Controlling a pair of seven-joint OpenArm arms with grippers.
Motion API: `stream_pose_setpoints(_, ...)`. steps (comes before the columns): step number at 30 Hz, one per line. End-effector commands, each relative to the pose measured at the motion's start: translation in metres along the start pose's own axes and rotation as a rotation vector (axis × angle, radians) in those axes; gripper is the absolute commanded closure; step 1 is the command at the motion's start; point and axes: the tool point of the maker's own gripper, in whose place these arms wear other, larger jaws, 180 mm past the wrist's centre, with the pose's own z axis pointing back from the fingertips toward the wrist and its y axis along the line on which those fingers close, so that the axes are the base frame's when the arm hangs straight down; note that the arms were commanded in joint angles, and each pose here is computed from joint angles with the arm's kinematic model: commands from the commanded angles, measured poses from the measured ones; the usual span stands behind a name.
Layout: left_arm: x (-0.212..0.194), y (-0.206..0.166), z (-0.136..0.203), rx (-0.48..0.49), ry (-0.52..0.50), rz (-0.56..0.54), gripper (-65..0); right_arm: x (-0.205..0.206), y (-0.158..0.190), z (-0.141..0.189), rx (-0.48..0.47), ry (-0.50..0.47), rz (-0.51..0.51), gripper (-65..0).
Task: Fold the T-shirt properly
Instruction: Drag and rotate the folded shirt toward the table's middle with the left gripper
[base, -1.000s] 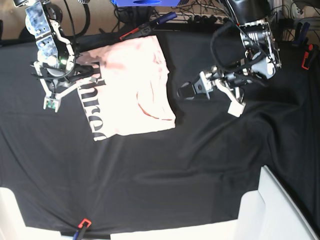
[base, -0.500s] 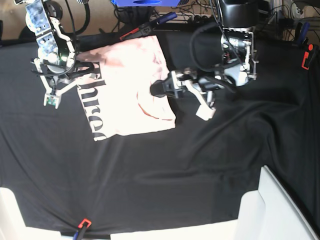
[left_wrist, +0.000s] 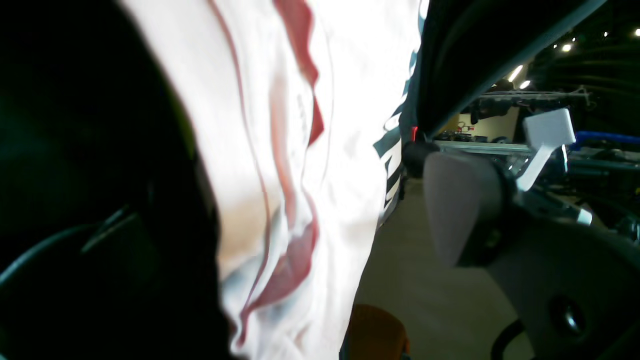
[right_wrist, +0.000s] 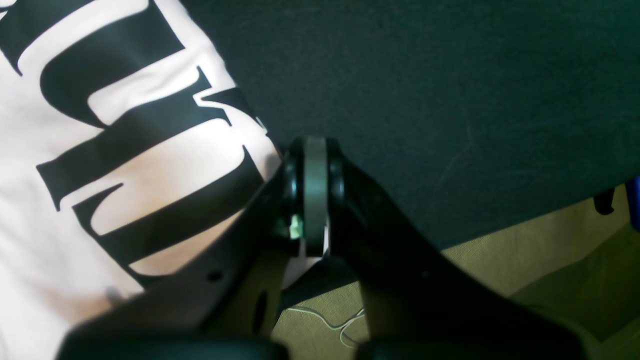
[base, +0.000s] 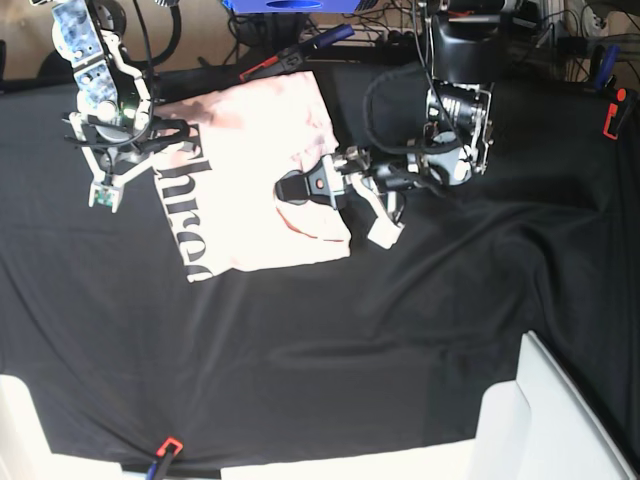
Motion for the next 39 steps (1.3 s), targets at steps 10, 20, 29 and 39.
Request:
stream_pose_setpoints(10, -0.015, -0.018, -0.038, 0.019, 0.225, -0.132, -65.0, 0.014, -0.004, 0.002, -0.01, -0.046, -0.006, 0.0)
stream_pose_setpoints(20, -0.026, -0.019, -0.042, 0.024, 0.276, -0.16, -23.7, 0.016, -0.004, 0.002, -0.009, -0.05, -0.007, 0.0)
stream_pose_setpoints(29, -0.006, 0.01, -0.011, 0.108, 0.26, -0.18, 0.0, 0.015, -0.004, 0.002, -0.01, -0.049, -0.007, 0.0)
stream_pose_setpoints(39, 0.085, 0.048, 0.071, 0.349, 0.243, -0.347, 0.0, 0.014, -0.004, 0.002, -0.01, -0.048, -0.006, 0.0)
